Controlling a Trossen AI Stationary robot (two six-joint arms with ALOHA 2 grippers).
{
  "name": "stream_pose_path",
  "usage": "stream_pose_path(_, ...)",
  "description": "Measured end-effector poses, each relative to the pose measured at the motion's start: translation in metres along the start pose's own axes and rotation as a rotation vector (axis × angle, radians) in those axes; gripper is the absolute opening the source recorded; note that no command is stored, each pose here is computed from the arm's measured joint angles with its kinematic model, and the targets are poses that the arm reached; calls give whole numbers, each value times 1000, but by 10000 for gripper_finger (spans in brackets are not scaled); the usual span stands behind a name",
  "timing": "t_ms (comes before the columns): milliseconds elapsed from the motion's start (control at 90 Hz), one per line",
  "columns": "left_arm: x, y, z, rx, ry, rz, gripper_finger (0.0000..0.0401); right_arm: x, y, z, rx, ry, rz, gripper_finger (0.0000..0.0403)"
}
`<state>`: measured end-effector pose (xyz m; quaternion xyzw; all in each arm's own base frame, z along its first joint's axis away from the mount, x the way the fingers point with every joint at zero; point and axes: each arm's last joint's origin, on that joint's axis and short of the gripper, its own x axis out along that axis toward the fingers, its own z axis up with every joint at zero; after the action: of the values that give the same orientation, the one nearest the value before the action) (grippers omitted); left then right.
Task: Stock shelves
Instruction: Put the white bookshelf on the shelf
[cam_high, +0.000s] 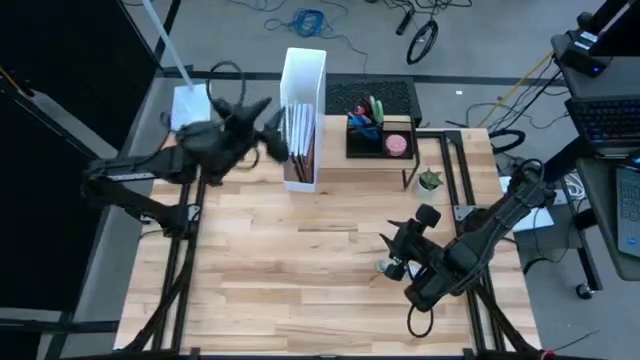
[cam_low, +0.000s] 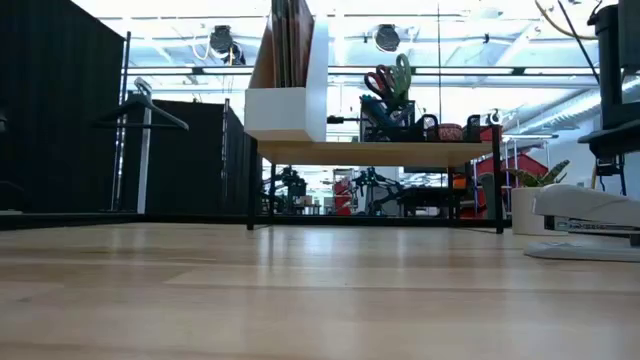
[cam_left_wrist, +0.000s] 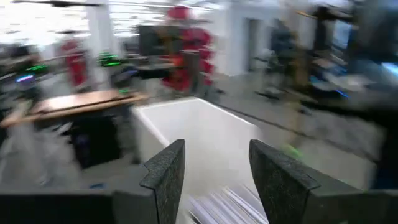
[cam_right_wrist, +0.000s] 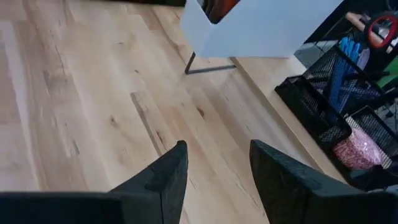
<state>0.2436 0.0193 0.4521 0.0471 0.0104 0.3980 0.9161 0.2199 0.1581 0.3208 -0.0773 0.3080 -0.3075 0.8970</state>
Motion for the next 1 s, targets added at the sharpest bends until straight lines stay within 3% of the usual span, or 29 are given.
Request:
stream_pose_path(144,-37,-17,-13,86,130,-182,164,7,14,-7,41,-46,39,155)
stream_pose_path(267,-60,-25,-29,99,268,-266,164,26,31,-19,63,-67,97,155)
stream_pose_path(467,-86,-40,-62,180,392,-355,164,70,53,-18,125,-127,357,155)
stream_pose_path(600,-98,-50,-84,254,428,-428,164,102,46,-9,166,-248,475,155)
stream_pose_path(867,-105,-53,-115,285,492,-432,164,175,15,5,140,-294,491,153)
stream_pose_path(1000,-108,-44,-123,245,495,-390,164,205,13,6,122,-353,486,129)
